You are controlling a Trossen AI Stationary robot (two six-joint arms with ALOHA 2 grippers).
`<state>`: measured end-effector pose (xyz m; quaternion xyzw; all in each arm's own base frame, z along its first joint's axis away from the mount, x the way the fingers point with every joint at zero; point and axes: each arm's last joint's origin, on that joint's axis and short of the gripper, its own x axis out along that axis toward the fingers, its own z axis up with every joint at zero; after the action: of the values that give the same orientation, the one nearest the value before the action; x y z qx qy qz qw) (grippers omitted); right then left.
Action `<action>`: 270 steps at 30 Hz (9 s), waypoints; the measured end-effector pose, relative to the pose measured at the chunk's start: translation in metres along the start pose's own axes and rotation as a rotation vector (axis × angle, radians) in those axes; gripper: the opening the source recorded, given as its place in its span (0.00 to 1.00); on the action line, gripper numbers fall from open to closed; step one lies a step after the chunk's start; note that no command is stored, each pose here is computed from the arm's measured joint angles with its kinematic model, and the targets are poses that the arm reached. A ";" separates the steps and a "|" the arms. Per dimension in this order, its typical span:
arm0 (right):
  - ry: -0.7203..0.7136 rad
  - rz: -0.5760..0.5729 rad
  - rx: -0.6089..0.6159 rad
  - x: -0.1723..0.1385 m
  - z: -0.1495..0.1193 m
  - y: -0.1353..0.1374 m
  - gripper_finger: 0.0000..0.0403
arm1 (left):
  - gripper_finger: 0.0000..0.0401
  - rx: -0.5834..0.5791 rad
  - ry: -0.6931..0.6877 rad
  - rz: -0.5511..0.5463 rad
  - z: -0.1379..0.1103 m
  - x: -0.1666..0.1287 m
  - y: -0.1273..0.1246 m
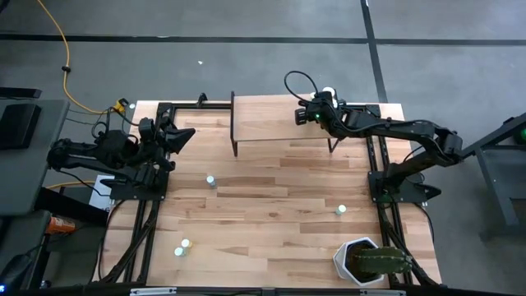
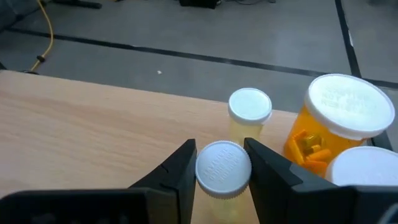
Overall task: Pick and place medicine bottles onto shelf by color
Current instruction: Put the top yellow pill bottle on the shelf aligned with the yellow pill bottle, then put the yellow pill bottle on the shelf aligned with the yellow pill bottle
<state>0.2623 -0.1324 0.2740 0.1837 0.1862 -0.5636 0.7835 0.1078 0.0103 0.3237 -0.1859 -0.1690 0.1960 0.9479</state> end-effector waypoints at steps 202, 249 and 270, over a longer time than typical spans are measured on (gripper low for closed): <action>-0.239 1.312 -0.076 -0.138 -0.040 0.030 0.41 | 0.54 -0.299 1.704 0.757 -0.211 -0.043 -0.111; -0.195 1.292 -0.103 -0.136 -0.045 0.029 0.41 | 0.48 -0.252 1.604 0.540 -0.169 -0.044 -0.110; -0.198 1.281 -0.099 -0.135 -0.045 0.029 0.41 | 0.65 -0.193 1.654 0.651 -0.207 -0.054 -0.115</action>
<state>0.2464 0.0086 0.3052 0.1693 -0.0074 0.0104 0.9855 0.1782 -0.1706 0.1776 -0.3854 0.6139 0.2436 0.6444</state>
